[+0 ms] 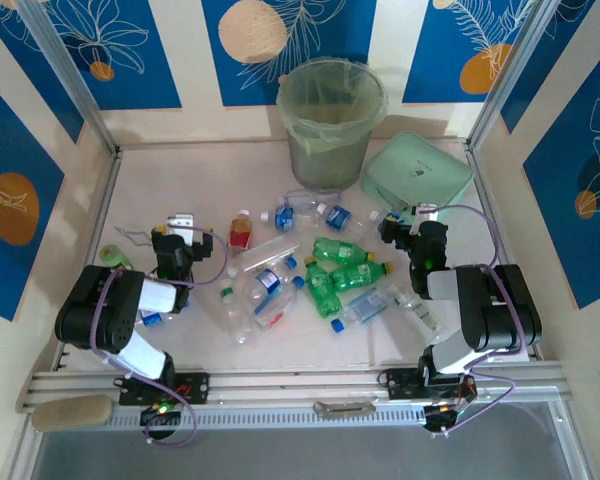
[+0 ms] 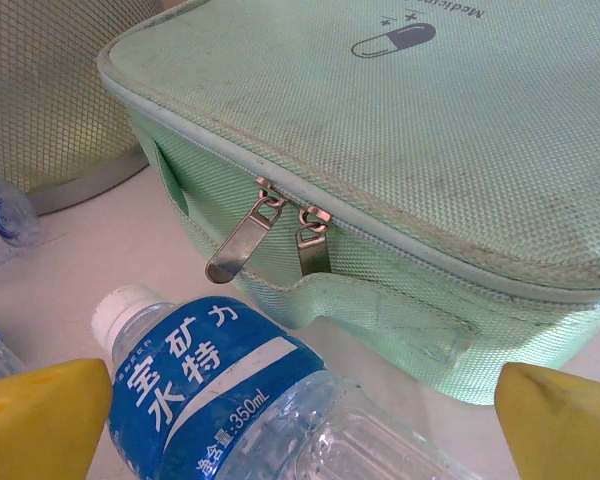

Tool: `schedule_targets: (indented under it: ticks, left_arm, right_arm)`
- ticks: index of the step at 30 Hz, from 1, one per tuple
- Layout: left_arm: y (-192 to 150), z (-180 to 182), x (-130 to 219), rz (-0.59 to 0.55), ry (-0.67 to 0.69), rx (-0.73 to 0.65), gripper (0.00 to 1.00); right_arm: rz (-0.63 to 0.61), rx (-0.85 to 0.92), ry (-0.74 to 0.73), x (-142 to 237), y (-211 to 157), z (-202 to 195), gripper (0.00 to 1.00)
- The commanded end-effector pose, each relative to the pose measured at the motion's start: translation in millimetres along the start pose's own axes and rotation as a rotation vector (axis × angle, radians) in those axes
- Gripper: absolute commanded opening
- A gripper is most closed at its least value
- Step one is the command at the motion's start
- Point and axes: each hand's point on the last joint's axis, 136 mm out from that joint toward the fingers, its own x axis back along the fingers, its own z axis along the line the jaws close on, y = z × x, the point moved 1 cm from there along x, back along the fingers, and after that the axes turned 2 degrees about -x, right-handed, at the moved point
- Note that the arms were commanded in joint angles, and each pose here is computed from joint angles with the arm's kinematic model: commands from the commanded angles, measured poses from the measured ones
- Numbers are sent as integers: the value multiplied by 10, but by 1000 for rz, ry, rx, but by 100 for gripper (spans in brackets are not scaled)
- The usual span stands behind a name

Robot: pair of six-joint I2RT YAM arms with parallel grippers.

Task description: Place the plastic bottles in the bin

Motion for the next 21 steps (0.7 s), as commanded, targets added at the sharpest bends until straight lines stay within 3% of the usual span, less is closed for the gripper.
schedule_targets:
  ticks: [1, 21]
  left_arm:
    - [39, 55, -35, -7, 23, 19, 100]
    - [29, 87, -61, 4, 7, 46, 100]
  right_arm:
    - [-23, 14, -2, 7, 40, 6, 99]
    - [-21, 13, -1, 2, 42, 2, 99]
